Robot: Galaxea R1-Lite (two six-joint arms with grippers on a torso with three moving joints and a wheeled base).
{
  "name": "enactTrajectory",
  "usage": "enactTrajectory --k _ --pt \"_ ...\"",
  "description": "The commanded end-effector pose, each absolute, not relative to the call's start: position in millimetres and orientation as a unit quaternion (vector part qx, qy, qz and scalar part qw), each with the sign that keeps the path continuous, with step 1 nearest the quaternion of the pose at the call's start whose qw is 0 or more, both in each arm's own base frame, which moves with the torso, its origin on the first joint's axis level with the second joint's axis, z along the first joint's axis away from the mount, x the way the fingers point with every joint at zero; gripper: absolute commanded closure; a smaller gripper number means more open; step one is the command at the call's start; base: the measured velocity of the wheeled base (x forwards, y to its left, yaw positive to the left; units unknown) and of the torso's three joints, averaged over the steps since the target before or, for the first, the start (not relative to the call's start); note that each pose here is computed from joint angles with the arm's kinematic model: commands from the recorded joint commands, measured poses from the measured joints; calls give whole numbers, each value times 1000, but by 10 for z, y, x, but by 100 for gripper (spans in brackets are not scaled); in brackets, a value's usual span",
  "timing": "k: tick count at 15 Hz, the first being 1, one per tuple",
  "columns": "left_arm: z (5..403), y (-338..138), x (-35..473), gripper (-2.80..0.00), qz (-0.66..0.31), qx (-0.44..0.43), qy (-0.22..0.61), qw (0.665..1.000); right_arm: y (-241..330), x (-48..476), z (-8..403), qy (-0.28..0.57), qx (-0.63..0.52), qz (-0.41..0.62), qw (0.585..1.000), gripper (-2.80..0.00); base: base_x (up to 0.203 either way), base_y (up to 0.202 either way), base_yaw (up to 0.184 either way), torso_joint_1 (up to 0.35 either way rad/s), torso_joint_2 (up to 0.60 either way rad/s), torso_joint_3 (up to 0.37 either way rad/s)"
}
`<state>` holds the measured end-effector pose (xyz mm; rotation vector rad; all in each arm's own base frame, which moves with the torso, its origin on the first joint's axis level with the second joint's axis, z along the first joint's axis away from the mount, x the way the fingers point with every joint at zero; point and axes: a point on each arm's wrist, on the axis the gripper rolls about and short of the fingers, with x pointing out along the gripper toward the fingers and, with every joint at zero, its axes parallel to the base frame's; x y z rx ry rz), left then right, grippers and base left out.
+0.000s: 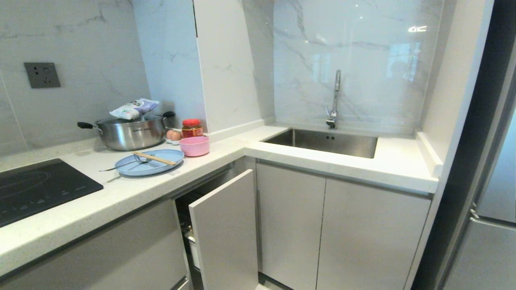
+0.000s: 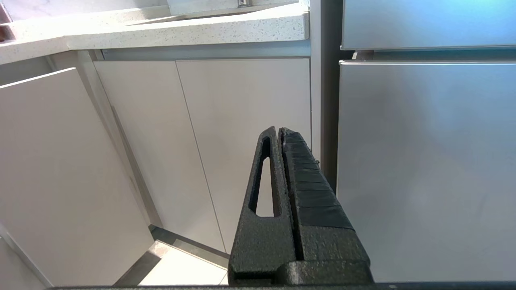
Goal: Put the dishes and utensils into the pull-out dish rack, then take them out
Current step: Open the cupboard
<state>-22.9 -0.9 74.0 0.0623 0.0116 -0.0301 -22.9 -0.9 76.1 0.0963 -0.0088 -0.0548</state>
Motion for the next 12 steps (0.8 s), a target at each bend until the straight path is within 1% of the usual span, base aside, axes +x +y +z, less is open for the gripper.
enactTrajectory --k 1,12 --pt "741 -9 -228 0 -15 31 6 999 -9 -232 760 -7 48 -27 998 0 0 0 0 0 0 0" --pt "761 -9 -230 0 -15 38 -1 999 -9 -232 760 -7 48 -27 998 0 0 0 0 0 0 0"
